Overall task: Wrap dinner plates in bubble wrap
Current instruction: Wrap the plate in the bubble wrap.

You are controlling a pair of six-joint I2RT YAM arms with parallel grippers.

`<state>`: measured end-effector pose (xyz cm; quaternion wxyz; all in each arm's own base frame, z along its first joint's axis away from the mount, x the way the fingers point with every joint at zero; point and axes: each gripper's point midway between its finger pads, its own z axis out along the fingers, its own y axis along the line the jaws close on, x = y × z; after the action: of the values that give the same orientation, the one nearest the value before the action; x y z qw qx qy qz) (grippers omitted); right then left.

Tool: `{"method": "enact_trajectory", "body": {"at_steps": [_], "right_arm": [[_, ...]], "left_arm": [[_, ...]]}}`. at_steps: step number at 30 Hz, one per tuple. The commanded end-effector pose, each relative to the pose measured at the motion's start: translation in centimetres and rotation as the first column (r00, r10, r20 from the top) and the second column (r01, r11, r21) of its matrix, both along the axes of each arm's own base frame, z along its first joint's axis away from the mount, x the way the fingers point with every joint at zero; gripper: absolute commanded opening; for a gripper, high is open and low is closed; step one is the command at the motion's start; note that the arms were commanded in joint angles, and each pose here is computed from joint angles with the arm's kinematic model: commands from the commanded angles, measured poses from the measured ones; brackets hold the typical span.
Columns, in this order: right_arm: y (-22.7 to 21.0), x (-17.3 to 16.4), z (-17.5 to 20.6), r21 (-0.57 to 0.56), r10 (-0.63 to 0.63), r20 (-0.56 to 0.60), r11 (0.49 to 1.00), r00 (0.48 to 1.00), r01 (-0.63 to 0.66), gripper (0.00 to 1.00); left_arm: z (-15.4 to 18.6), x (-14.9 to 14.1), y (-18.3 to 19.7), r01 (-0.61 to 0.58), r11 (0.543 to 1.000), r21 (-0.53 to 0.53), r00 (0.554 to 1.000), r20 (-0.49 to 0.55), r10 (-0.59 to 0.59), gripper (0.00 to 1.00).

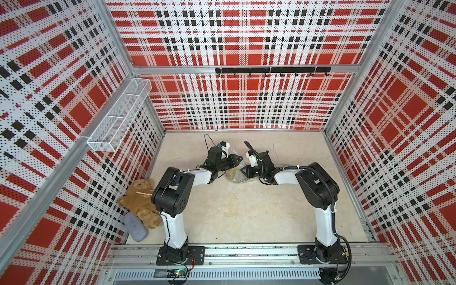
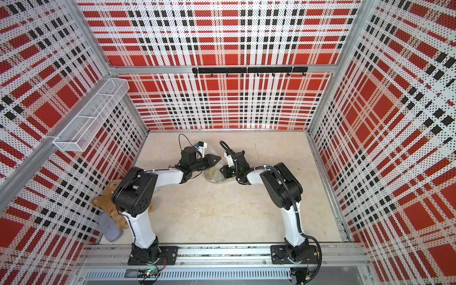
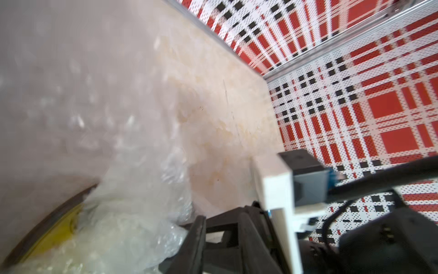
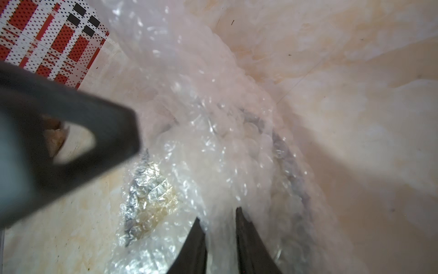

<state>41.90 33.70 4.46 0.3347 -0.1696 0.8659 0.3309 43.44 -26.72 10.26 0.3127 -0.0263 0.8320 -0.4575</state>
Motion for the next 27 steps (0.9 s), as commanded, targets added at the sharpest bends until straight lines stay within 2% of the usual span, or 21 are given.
{"method": "enact_trajectory", "body": {"at_steps": [1, 5, 8, 12, 16, 18, 20, 25, 27], "right_arm": [[0.0, -0.8, -0.3, -0.047, 0.05, 0.027, 0.998, 0.998, -0.049, 0.25], [0.3, -1.5, 0.9, -0.05, 0.12, 0.09, 0.992, 0.989, -0.116, 0.25], [0.3, -2.2, 1.9, -0.071, 0.181, 0.147, 0.983, 0.972, -0.172, 0.26], [-0.1, -2.9, 2.7, -0.116, 0.236, 0.209, 0.97, 0.949, -0.215, 0.26], [0.0, -3.1, 2.8, -0.121, 0.251, 0.206, 0.966, 0.946, -0.23, 0.26], [-0.2, -2.7, 2.5, -0.132, 0.227, 0.189, 0.97, 0.955, -0.204, 0.26], [-0.4, -2.4, 1.4, -0.16, 0.221, 0.156, 0.967, 0.963, -0.196, 0.25], [-0.3, -2.9, 0.0, -0.173, 0.241, 0.133, 0.961, 0.961, -0.217, 0.24], [-0.1, -3.2, -0.2, -0.176, 0.262, 0.127, 0.955, 0.957, -0.239, 0.24]], "left_arm": [[-3.2, -1.3, 0.0, 0.001, 0.997, 0.077, 0.998, -0.059, 0.004, 0.28], [-6.9, -1.7, 1.9, -0.033, 0.983, 0.183, 0.99, -0.128, 0.057, 0.26], [-8.4, -1.8, 3.1, -0.056, 0.972, 0.23, 0.983, -0.156, 0.093, 0.26], [-8.8, -1.7, 3.5, -0.056, 0.971, 0.233, 0.982, -0.165, 0.096, 0.25], [-8.6, -1.4, 3.6, -0.066, 0.967, 0.246, 0.981, -0.159, 0.108, 0.24], [-7.5, -1.6, 3.5, -0.065, 0.972, 0.224, 0.986, -0.135, 0.097, 0.23], [-4.9, -2.0, 3.2, -0.057, 0.98, 0.189, 0.995, -0.071, 0.072, 0.24], [1.4, -3.7, 4.1, -0.06, 0.986, 0.158, 0.993, 0.109, 0.043, 0.3], [3.6, -3.9, 4.0, -0.054, 0.992, 0.111, 0.986, 0.165, 0.035, 0.34]]}}
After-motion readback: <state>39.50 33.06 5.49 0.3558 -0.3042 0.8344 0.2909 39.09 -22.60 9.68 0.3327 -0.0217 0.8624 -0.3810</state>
